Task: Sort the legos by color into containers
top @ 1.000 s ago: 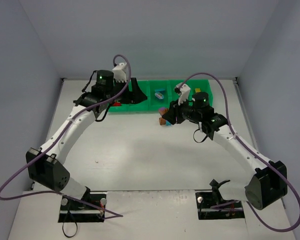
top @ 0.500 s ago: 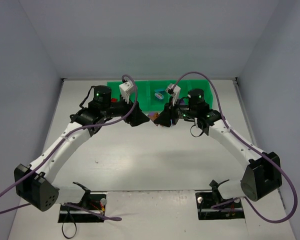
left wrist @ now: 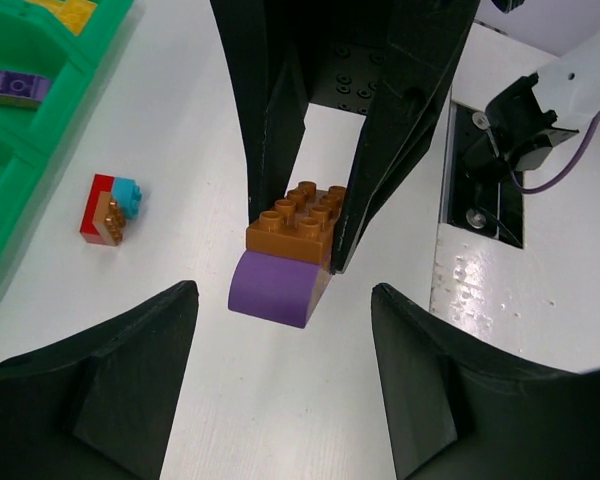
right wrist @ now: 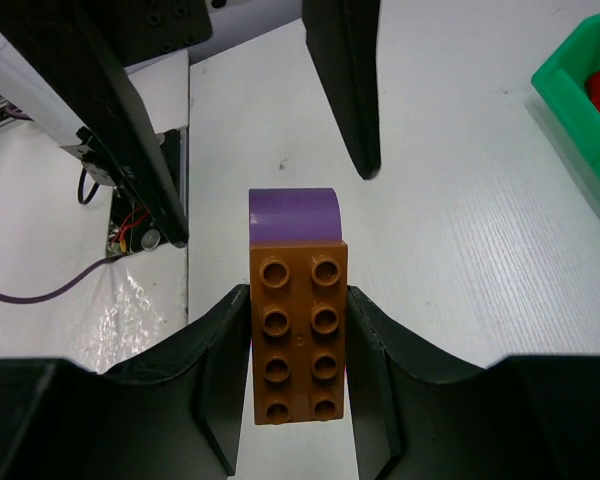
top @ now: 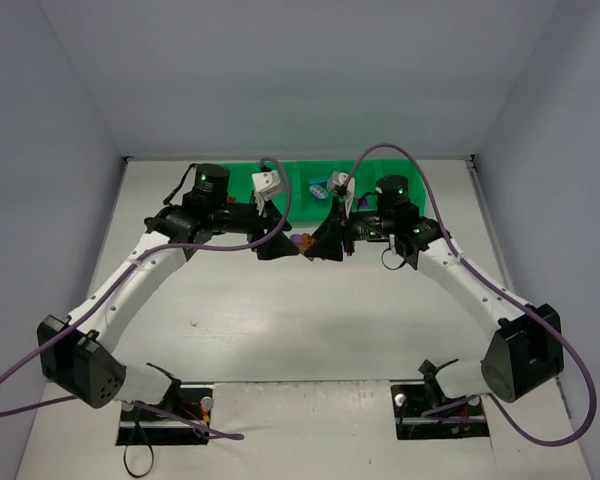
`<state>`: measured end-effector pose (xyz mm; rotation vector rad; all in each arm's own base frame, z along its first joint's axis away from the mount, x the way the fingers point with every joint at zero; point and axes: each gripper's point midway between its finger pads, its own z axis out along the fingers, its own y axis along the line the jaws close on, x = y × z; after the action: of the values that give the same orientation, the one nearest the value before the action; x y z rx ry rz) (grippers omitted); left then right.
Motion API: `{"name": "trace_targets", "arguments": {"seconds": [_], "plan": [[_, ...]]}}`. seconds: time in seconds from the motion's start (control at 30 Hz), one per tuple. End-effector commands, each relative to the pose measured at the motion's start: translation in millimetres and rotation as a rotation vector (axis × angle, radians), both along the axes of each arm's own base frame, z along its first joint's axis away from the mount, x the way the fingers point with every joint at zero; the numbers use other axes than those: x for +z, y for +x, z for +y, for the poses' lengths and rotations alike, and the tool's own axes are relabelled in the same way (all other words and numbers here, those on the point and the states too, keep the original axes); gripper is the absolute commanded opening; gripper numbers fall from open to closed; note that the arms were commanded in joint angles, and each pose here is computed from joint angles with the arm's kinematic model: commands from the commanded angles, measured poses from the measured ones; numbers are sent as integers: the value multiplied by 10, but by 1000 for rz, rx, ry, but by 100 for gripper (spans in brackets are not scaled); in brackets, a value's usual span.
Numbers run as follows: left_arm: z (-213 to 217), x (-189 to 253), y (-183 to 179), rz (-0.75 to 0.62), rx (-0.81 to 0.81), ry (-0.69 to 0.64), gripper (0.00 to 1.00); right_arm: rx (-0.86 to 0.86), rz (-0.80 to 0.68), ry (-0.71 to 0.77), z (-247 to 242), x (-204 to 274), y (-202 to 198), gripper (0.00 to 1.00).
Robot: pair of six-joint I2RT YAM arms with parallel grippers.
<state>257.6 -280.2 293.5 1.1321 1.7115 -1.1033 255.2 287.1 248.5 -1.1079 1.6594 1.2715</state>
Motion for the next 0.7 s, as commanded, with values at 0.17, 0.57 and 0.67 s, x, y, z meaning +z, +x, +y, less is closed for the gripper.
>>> {"name": "trace_targets", "arguments": {"seconds": [0.17, 0.57, 0.67], "plan": [[-78, 202, -57, -42, -121, -49, 63, 103, -138, 78, 116, 372, -64, 4], [-140, 189, -30, -5, -159, -57, 45, 134, -136, 74, 186, 353, -122, 5], [-139, 161, -54, 7, -175, -53, 31, 134, -136, 72, 187, 345, -117, 5]]}}
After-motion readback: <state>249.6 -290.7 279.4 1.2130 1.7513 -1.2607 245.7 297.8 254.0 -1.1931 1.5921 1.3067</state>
